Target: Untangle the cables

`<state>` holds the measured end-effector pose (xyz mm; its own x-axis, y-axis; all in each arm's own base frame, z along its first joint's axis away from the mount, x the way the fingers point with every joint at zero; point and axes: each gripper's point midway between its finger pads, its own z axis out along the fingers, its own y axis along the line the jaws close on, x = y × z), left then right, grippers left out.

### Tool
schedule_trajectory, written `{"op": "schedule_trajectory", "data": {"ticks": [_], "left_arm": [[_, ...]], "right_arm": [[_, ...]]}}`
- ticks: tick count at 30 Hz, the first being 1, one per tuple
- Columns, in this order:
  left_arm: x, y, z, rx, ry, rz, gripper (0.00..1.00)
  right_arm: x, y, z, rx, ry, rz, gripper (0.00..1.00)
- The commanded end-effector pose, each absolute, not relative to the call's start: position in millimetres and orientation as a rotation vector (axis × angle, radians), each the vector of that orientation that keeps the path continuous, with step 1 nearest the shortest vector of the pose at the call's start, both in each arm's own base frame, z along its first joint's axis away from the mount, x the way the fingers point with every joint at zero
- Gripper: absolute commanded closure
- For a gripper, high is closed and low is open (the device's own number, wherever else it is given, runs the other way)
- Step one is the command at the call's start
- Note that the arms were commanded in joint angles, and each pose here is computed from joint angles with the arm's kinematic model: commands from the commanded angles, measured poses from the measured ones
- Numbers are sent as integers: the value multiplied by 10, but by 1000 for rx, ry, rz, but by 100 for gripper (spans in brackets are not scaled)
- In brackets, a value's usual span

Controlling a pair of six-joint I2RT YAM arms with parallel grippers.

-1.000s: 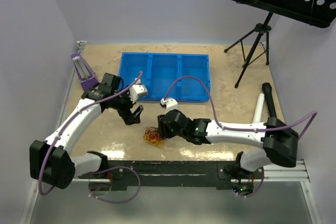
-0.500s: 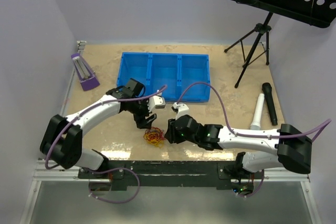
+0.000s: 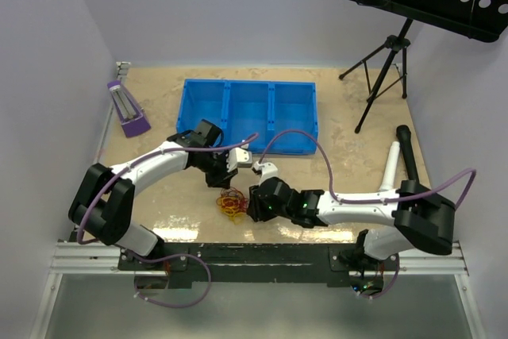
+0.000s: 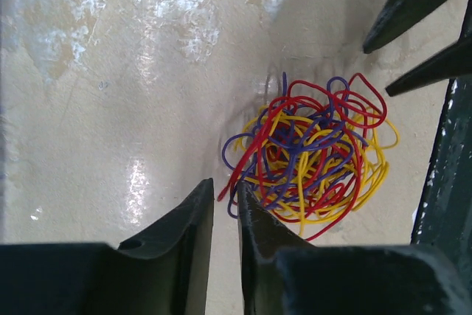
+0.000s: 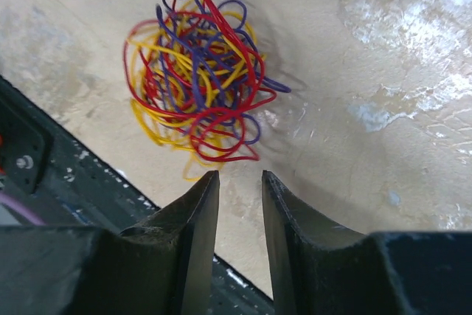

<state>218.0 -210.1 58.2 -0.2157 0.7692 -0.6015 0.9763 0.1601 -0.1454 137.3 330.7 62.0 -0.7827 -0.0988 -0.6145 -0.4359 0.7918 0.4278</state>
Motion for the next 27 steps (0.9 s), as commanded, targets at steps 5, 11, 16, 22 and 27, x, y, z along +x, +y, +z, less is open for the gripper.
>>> {"op": "schedule_trajectory", "data": {"ticks": [5,11,16,22,27], "left_arm": [[2164,-2211,797,1690,1911,-756,100],[2148,-2198,934,1655,1893,-739,100],[2144,-2194,933,1651,1899,-738,94],[2154,-2217,866,1667,1911,-756,67],[2173,-2241,780,1688,1923,-780,61]], "right_arm": [[1462,3493,567,-433,2344,787,66],[1505,3660,686,-460,2289,844,63],[1548,3692,637,-459,2292,818,64],[1569,3691,549,-437,2300,804,79],[1651,3617,630,-420,2264,752,100]]}}
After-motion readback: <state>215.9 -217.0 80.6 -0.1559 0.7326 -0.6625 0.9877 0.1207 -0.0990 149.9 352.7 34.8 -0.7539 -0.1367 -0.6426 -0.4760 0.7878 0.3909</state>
